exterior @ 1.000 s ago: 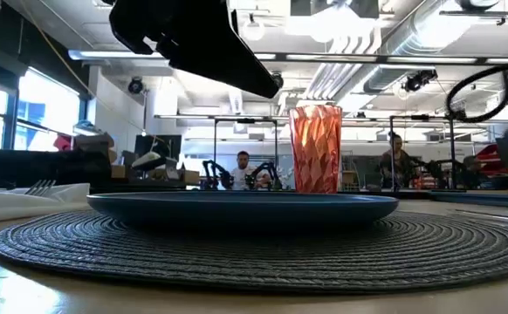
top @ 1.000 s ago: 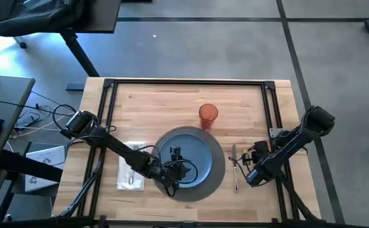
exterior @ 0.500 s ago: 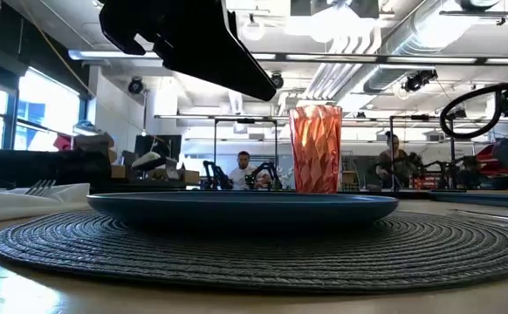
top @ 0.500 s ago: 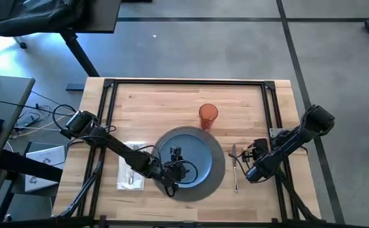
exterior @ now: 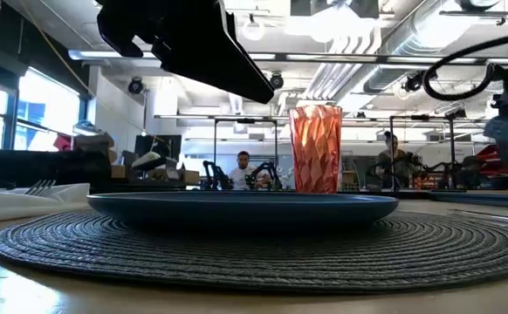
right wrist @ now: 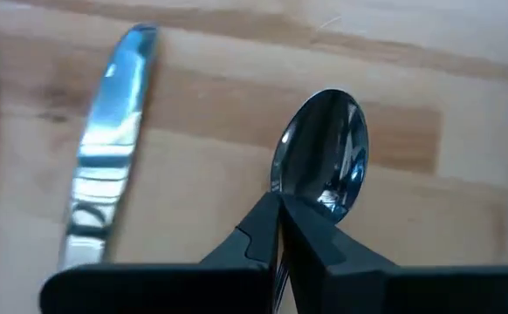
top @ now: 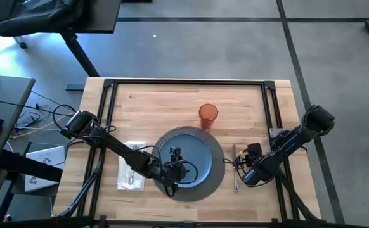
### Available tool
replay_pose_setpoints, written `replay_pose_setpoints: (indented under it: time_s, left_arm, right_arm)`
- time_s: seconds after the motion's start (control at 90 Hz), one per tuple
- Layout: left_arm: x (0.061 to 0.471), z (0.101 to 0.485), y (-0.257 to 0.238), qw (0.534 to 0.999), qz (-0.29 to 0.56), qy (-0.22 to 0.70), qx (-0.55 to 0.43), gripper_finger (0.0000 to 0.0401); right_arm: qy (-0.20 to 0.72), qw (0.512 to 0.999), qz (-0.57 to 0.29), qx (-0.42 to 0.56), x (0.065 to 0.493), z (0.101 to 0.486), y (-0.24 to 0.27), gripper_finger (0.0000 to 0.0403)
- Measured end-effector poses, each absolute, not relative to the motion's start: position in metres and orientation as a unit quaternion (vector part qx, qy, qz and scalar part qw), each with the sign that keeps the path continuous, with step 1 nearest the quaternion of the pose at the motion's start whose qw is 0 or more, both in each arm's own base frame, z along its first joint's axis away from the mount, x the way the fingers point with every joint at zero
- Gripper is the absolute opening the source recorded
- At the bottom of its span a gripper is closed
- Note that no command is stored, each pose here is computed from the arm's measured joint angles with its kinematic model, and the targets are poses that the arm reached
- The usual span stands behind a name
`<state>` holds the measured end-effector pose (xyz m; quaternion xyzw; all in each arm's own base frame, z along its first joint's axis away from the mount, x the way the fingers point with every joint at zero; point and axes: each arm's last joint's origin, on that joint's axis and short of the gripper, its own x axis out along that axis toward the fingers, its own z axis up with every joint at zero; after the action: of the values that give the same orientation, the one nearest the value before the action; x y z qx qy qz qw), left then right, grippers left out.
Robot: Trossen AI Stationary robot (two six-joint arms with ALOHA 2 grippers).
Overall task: Set table place
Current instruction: Adjust the silver spoon, then return to Home Position
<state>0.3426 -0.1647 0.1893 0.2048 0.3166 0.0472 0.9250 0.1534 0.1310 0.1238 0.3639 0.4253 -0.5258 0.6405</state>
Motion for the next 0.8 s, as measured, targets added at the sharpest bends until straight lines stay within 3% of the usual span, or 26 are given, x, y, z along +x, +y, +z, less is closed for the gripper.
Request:
replay_pose_setpoints:
  time_s: [0.644, 0.8]
  left_arm:
    - [0.344, 0.191, -0.166, 0.930, 0.047, 0.307, 0.199, 0.0158]
    - [0.341, 0.202, -0.168, 0.932, 0.042, 0.300, 0.196, 0.0158]
  right_arm:
    - [0.461, 0.664, -0.491, 0.325, 0.168, 0.152, 0.145, 0.0000]
    - [0.427, 0.719, -0.462, 0.296, 0.179, 0.164, 0.148, 0.0000]
